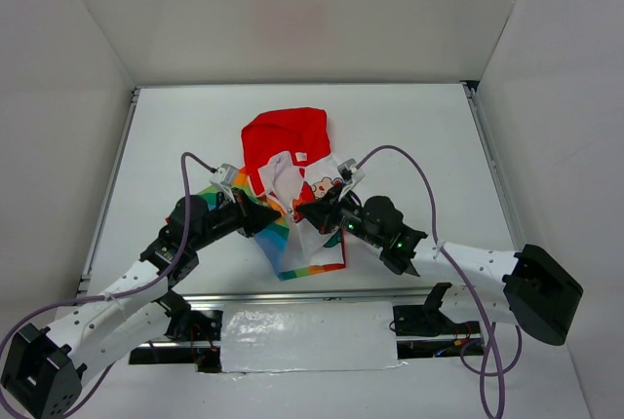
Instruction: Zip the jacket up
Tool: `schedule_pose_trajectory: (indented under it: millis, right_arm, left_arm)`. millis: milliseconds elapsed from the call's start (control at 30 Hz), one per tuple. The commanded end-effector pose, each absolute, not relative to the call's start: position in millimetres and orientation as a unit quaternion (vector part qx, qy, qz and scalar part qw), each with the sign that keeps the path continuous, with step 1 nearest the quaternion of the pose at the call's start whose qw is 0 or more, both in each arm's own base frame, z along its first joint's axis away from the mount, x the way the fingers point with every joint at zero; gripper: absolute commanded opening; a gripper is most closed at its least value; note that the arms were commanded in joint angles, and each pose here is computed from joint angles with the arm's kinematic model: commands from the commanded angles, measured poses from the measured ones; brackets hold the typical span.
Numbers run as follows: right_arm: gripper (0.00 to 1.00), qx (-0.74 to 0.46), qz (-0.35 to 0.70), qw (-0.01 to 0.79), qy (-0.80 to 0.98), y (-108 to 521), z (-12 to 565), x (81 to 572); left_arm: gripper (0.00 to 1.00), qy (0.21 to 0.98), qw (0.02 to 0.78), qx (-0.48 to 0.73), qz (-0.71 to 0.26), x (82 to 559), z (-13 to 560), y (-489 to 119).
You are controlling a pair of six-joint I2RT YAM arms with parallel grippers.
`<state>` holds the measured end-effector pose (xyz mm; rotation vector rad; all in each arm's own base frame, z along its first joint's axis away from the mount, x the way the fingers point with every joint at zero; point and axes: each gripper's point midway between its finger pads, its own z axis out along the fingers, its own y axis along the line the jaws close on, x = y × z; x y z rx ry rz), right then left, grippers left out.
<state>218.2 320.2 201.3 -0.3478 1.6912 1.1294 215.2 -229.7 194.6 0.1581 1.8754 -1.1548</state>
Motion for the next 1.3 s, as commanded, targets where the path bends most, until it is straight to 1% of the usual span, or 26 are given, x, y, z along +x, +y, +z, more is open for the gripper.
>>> schedule_pose_trajectory:
  millis: [0,733,1100,1267]
  right_arm:
    - [0.0,-0.138,0.478,0.534,0.684,326,230,227]
    - [0.0,-0.159,0.442,0.519,0.714,331,217,226]
    - [0.0,-0.212,0.426,0.5,0.724,334,209,217]
    - [0.0,-0.213,0.419,0.494,0.731,334,208,218]
  left_arm:
    - [0.0,0.737,0.462,0.073,-0.487,214,208,-235]
    - [0.0,0.751,0.459,0.102,-0.464,213,197,-234]
    - [0.0,0.745,0.445,0.164,-0.47,202,190,-241]
    - [0.0,0.736,0.436,0.193,-0.48,194,185,-245]
